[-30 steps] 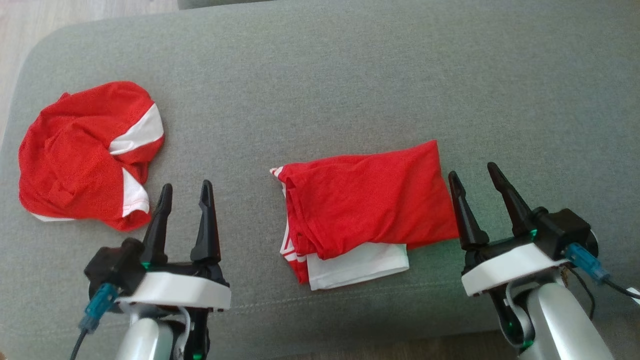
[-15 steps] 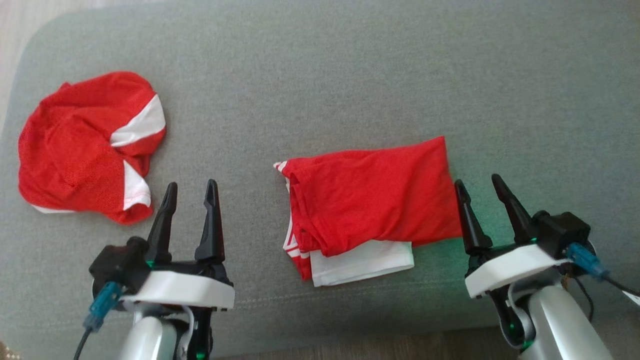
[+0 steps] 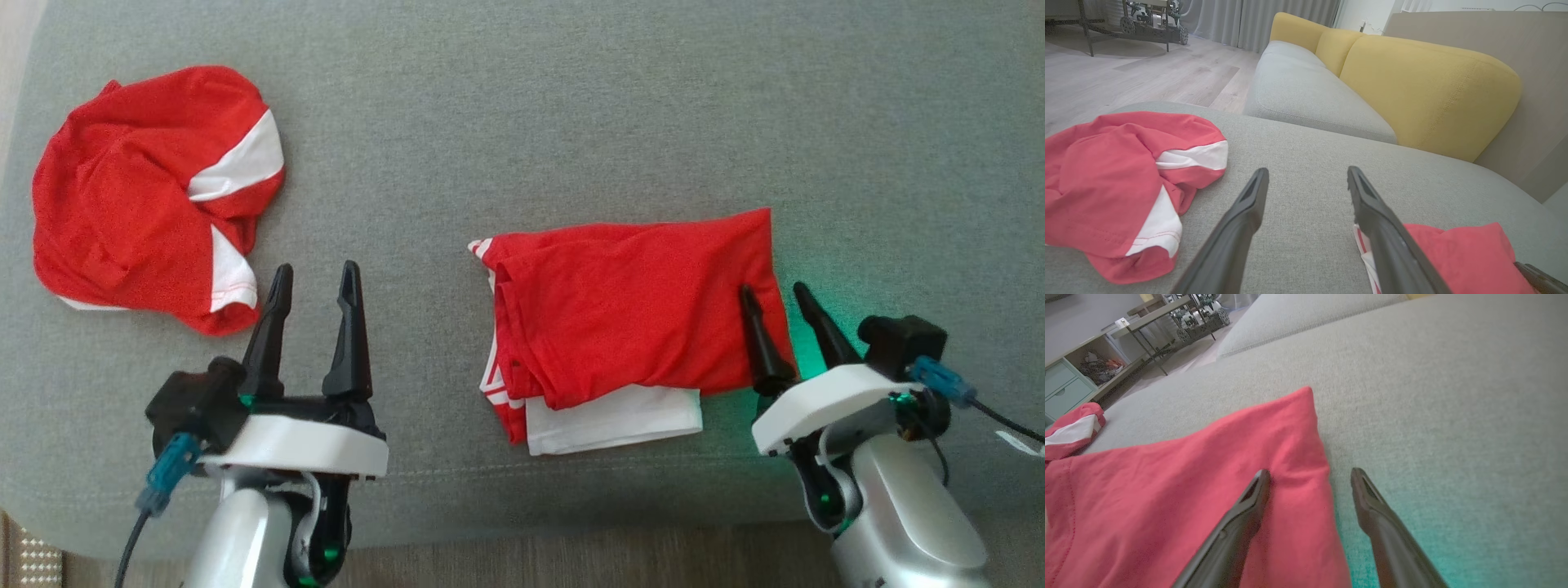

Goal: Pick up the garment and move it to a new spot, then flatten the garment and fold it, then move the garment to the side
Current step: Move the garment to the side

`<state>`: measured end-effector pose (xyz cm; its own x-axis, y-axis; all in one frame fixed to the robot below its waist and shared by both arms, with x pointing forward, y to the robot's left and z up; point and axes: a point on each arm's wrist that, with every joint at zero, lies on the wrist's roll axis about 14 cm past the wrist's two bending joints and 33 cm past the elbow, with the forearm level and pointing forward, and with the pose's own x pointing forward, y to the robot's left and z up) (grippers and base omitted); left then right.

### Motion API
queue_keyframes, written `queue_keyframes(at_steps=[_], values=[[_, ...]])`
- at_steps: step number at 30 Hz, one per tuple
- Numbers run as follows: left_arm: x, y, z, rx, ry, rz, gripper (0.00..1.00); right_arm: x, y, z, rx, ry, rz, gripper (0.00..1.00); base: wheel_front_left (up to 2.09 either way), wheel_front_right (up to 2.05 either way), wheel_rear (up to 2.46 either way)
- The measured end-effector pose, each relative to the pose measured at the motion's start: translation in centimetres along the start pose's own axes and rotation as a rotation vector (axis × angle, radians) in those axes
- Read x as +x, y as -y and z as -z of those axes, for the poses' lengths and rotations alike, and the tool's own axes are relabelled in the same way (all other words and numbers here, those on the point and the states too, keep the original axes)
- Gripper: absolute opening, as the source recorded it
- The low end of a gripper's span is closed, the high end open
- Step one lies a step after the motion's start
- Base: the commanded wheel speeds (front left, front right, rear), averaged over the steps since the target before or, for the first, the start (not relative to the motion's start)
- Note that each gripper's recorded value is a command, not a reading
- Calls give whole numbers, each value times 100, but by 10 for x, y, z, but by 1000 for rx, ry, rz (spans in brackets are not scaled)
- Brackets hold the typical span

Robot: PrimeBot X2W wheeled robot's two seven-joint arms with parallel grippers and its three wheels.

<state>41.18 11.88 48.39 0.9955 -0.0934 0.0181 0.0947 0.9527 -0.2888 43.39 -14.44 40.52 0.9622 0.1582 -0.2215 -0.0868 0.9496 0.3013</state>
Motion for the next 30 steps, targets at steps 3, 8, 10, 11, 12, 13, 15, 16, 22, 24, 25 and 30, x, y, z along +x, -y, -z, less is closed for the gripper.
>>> queue_keyframes(at_steps=[3, 8, 10, 11, 12, 13, 15, 16, 22, 24, 25, 30], values=[[-1, -3, 1, 2, -3, -8, 100, 2, -3, 13, 23, -43, -6, 100, 0, 0, 0], [-1, -2, 0, 6, 0, -4, 100, 2, -5, 23, 26, -94, -11, 100, 0, 0, 0], [0, -2, 1, 5, -4, -4, 100, 3, -5, 27, 22, -109, -15, 100, 0, 0, 0], [1, -2, 1, 5, -4, -3, 100, 5, -5, 27, 20, -110, -18, 100, 0, 0, 0], [1, -1, 1, 5, -3, -2, 100, 6, -6, 27, 19, -113, -20, 87, 0, 0, 0], [2, -1, 2, 4, -4, -2, 100, 7, -7, 27, 17, -117, -25, 40, 0, 0, 0], [3, -1, 3, 4, -6, -1, 100, 9, -8, 27, 3, -124, -36, 0, 0, 0, 0], [3, -1, 3, 4, -6, 0, 100, 10, -7, 27, -6, -126, -39, 0, 0, 0, 0], [9, 1, 3, 2, -4, 6, 100, 15, -4, 22, -88, -122, -69, 0, 0, 0, 0], [9, 0, 6, 1, -10, 6, 100, 20, -2, 16, -150, -112, -86, 0, 0, 0, 0], [10, 0, 7, 1, -12, 6, 100, 23, -2, 10, -179, -98, -97, 0, 0, 0, 0], [13, 3, 8, -2, -14, 16, 100, 42, 2, -32, -305, -6, -126, 0, 0, 0, 0]])
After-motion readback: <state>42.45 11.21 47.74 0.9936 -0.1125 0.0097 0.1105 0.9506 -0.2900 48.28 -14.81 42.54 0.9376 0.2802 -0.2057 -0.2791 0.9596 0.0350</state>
